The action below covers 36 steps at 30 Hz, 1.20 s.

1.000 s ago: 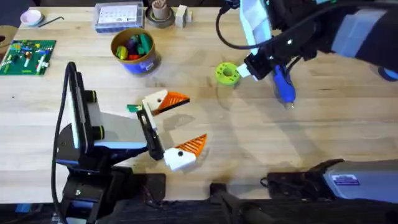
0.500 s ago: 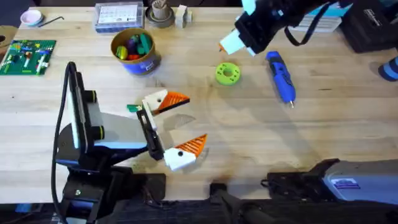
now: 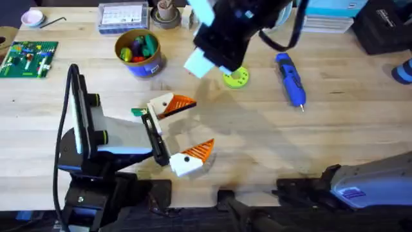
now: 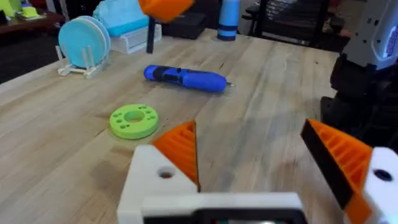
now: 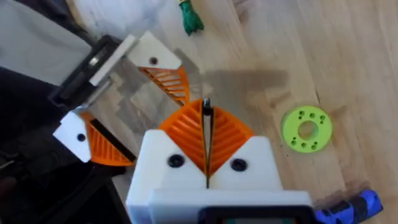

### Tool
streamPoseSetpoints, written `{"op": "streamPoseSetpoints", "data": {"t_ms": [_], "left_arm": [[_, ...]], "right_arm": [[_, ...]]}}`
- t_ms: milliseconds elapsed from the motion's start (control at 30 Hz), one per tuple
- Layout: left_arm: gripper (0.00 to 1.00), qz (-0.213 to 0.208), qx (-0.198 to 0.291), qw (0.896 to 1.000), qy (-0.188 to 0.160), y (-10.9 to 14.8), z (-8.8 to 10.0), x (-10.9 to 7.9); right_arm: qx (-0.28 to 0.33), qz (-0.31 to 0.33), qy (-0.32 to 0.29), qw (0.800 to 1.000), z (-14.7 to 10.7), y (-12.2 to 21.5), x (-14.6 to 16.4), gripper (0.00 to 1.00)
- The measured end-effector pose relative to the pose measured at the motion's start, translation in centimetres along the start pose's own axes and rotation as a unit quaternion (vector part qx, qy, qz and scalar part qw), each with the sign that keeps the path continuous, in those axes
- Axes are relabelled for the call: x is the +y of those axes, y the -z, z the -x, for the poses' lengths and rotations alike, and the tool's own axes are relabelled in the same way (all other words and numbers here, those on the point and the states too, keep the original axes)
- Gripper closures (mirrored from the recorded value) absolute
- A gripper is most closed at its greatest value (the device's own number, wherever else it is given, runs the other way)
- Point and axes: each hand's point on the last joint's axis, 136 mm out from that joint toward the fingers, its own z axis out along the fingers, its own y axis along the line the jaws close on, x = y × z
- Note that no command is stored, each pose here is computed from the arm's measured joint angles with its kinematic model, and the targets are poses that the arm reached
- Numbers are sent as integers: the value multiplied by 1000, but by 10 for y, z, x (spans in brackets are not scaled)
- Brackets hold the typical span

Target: Pick up the gripper from the table and insert it into the empty holder that is missing its gripper. Then pick up a screw, insert it into the mounting hole, and use the screwdriver to tighten it. Finally, clean up the table by picking up the vegetable and placing it into the bucket.

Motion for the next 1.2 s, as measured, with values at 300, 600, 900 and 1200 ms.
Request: {"op": "streamPoseSetpoints", "data": {"t_ms": [300, 600, 900, 1200], "left_arm": [[7, 0, 0, 1000, 0, 0, 0, 0], [8, 0, 0, 1000, 0, 0, 0, 0], [8, 0, 0, 1000, 0, 0, 0, 0], [7, 0, 0, 1000, 0, 0, 0, 0]], "right_arm": [[28, 28, 41, 998, 11, -25, 36, 995], [33, 30, 64, 997, 15, -32, 51, 995], [34, 46, 67, 996, 20, -44, 58, 995], [46, 56, 64, 995, 18, -55, 59, 995]]}}
